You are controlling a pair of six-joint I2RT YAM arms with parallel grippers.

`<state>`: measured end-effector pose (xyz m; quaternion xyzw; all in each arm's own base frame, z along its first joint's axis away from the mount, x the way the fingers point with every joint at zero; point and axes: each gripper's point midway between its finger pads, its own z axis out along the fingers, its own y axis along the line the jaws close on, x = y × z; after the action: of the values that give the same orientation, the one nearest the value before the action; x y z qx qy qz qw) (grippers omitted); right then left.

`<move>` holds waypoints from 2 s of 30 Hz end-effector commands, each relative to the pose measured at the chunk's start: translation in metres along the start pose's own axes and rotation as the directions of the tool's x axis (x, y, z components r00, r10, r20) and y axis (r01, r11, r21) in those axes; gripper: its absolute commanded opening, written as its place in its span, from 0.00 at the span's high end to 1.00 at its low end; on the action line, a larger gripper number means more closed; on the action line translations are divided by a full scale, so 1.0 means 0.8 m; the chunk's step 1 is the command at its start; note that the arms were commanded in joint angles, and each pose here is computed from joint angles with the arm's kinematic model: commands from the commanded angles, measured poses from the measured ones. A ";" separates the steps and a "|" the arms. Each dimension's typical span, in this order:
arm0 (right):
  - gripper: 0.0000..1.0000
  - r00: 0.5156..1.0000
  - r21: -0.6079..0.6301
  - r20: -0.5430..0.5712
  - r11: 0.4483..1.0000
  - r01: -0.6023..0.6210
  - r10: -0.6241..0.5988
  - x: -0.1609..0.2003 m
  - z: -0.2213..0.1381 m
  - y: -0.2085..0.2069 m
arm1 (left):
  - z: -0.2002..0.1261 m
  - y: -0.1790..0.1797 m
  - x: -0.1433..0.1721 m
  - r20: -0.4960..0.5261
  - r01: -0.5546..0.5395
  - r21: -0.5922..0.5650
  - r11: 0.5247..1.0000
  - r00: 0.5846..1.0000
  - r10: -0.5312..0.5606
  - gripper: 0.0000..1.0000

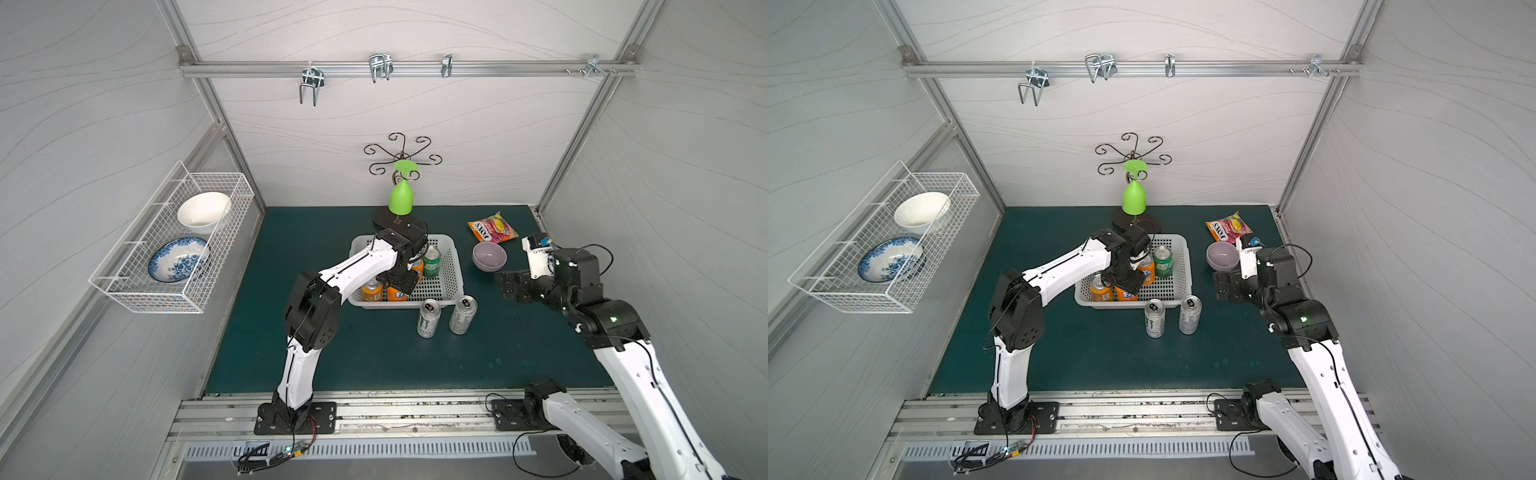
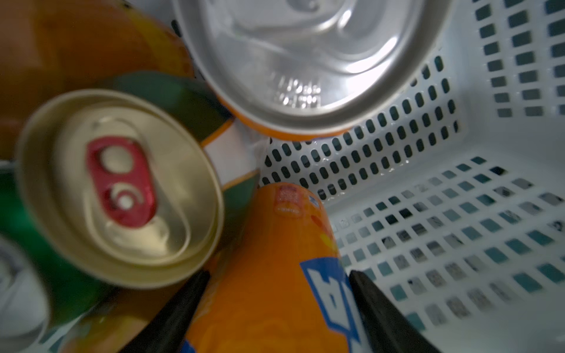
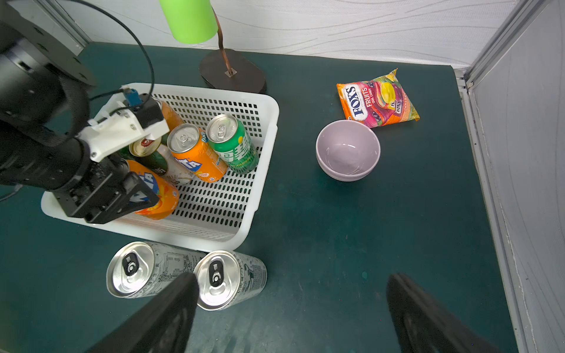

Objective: Take out the drinks from the basket
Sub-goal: Pick up the drink from the basket, then place the drink at the center of the board.

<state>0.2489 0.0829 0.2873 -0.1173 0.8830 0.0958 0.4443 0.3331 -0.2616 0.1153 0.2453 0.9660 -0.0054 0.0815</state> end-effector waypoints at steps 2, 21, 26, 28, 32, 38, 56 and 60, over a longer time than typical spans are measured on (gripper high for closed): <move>0.01 1.000 0.001 0.015 1.000 0.013 -0.013 -0.004 0.001 -0.001 | -0.082 -0.005 -0.012 0.122 -0.023 0.040 0.999 0.992 0.017 0.45; 0.01 1.000 0.008 0.007 1.000 0.015 -0.015 -0.006 0.003 -0.002 | -0.181 -0.018 0.039 0.204 -0.088 0.054 0.995 0.976 0.076 0.46; 0.01 1.000 0.009 0.011 1.000 0.016 -0.017 -0.006 0.002 -0.002 | -0.190 -0.022 0.064 0.210 -0.098 0.057 0.994 0.974 0.084 0.46; 0.01 1.000 0.011 0.010 1.000 0.016 -0.016 -0.006 0.002 -0.003 | -0.185 -0.022 0.076 0.202 -0.095 0.057 0.994 0.976 0.081 0.46; 0.01 1.000 0.011 0.008 1.000 0.017 -0.018 -0.006 0.003 -0.003 | -0.184 -0.028 0.094 0.215 -0.090 0.074 0.993 0.974 0.072 0.46; 0.01 1.000 0.011 0.004 1.000 0.015 -0.015 -0.005 0.003 -0.003 | -0.170 -0.037 0.117 0.216 -0.078 0.094 0.993 0.975 0.056 0.47; 0.01 1.000 0.020 -0.002 1.000 0.016 -0.016 -0.004 0.005 -0.005 | -0.092 -0.063 0.125 0.205 -0.008 0.080 0.997 0.979 -0.009 0.47; 0.01 1.000 0.020 -0.004 1.000 0.015 -0.015 -0.004 0.005 -0.005 | -0.071 -0.067 0.123 0.193 0.003 0.078 0.997 0.981 -0.018 0.47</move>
<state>0.2525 0.0829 0.2824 -0.1168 0.8876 0.0913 0.4362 0.1979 -0.2433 0.1511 0.2569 0.9566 -0.0509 0.1282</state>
